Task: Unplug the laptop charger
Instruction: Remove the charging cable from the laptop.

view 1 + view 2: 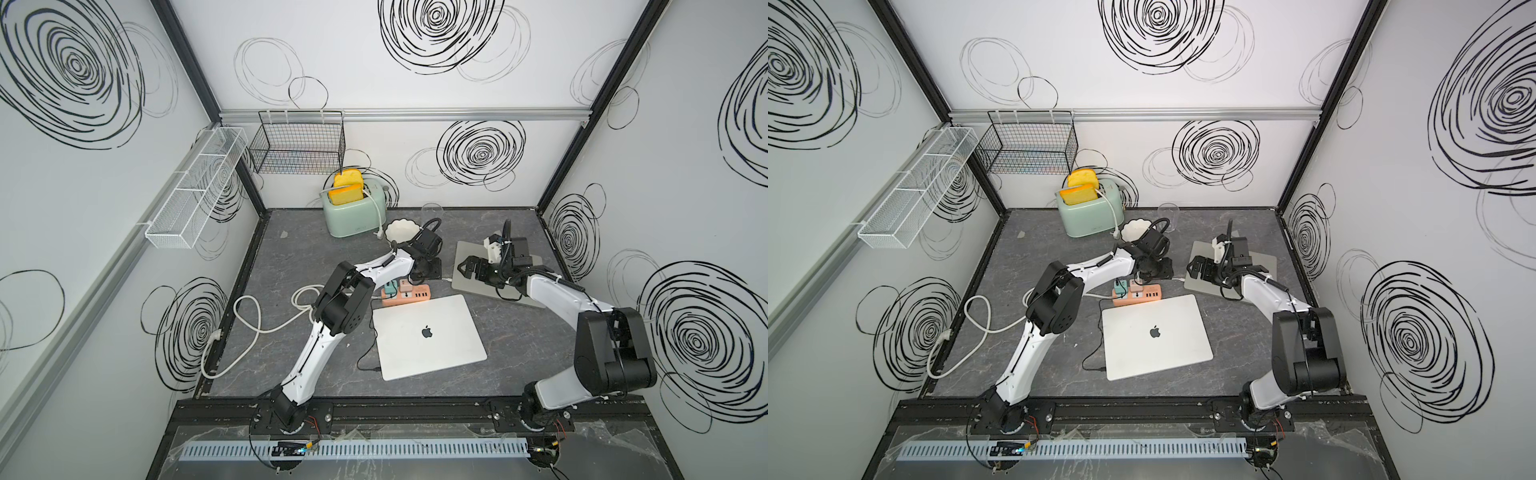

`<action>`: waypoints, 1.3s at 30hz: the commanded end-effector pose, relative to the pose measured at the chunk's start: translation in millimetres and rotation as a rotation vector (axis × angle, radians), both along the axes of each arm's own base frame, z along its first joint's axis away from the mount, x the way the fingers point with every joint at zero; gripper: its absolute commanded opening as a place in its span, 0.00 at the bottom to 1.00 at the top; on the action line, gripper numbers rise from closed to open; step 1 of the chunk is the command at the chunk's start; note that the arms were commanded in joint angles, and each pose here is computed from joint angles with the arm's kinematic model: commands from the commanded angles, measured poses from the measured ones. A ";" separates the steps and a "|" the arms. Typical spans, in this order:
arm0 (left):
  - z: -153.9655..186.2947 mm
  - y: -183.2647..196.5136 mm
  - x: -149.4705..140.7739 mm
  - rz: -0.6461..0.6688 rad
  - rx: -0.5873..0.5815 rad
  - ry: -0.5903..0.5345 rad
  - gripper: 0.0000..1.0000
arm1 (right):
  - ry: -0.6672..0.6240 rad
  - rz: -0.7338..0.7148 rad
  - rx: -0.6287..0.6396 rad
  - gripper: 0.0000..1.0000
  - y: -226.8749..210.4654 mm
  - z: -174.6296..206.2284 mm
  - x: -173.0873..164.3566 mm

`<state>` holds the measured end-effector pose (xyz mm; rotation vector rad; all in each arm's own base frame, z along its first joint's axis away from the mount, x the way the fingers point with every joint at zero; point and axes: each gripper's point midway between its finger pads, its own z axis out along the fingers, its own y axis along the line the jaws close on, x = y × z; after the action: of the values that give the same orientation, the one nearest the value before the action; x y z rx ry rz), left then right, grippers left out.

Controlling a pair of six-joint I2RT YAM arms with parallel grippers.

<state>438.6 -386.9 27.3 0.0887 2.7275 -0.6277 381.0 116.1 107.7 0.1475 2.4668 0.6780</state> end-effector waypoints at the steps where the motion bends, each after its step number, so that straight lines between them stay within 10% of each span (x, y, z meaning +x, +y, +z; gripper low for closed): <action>1: -27.6 0.9 -9.8 0.014 -0.001 0.074 0.50 | -0.008 0.007 0.011 0.99 2.7 -0.3 -0.3; 16: -27.4 18.1 -5.2 0.047 -0.004 0.067 0.00 | 0.024 0.007 0.026 0.99 3.6 -17.6 -10.0; 32: -6.9 41.4 11.5 0.050 0.071 -0.030 0.00 | 0.044 0.010 0.033 0.99 4.7 -25.1 -13.4; 39: 27.2 14.3 15.2 -0.029 -0.034 -0.057 0.33 | 0.002 0.023 0.029 0.99 7.6 -2.7 -2.6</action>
<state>450.4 -363.6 26.4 0.0963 2.6996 -0.6029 370.3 118.7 88.6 0.1610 2.4933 0.7127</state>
